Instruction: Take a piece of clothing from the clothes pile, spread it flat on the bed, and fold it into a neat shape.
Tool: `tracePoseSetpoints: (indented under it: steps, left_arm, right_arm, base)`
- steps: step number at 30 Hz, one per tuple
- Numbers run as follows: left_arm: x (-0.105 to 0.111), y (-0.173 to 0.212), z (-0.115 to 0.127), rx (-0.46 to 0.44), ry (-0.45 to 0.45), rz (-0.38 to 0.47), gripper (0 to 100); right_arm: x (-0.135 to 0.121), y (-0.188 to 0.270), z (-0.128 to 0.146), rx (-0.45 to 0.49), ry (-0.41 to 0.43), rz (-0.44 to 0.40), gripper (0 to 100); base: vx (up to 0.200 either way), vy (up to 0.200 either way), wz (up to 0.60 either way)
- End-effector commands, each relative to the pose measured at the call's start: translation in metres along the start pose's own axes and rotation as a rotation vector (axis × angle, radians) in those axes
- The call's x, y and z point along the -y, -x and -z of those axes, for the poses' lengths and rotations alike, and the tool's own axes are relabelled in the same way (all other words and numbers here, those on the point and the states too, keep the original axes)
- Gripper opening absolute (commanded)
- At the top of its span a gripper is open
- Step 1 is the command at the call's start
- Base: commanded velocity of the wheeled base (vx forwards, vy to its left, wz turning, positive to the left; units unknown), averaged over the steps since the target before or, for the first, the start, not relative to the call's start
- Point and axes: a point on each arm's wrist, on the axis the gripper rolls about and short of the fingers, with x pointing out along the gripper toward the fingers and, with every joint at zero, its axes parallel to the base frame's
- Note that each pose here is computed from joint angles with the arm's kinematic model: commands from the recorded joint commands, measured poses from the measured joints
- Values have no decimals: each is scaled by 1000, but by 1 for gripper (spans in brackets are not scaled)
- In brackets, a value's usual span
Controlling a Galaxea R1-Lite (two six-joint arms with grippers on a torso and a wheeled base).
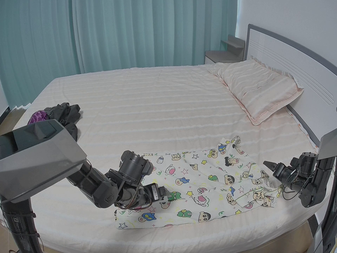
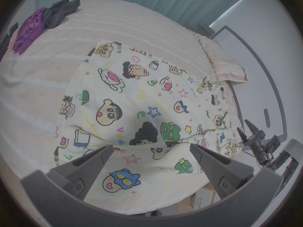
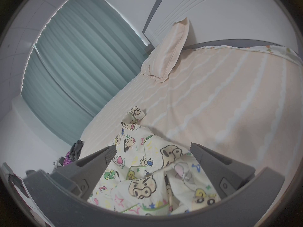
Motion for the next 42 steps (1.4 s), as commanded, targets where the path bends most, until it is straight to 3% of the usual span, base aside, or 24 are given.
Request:
tracePoseSetpoints:
  steps: [1,9,16,24,30,35,42]
  left_arm:
    - [-7,-21,10,-37,-8,-45,100]
    - [-9,-41,16,-11,-67,-125,100]
    - [-16,-52,30,-4,-219,-231,100]
    - [-6,-31,7,69,-136,-170,100]
    - [7,12,-12,149,-113,-87,100]
    - [7,25,5,55,-136,-28,100]
    - [-9,6,30,-53,-158,-93,100]
  right_arm:
    - [-11,26,-12,54,-33,-19,100]
    - [-15,46,-8,38,-87,-8,100]
    - [-10,52,-12,56,-91,13,100]
    - [-9,52,-13,60,-90,15,100]
    - [-7,49,-9,40,-77,24,100]
    - [-7,49,-7,29,-68,22,100]
    - [-8,47,4,-31,61,15,100]
  base:
    - [0,0,0]
    - [0,0,0]
    - [0,0,0]
    - [0,0,0]
    - [0,0,0]
    - [0,0,0]
    - [0,0,0]
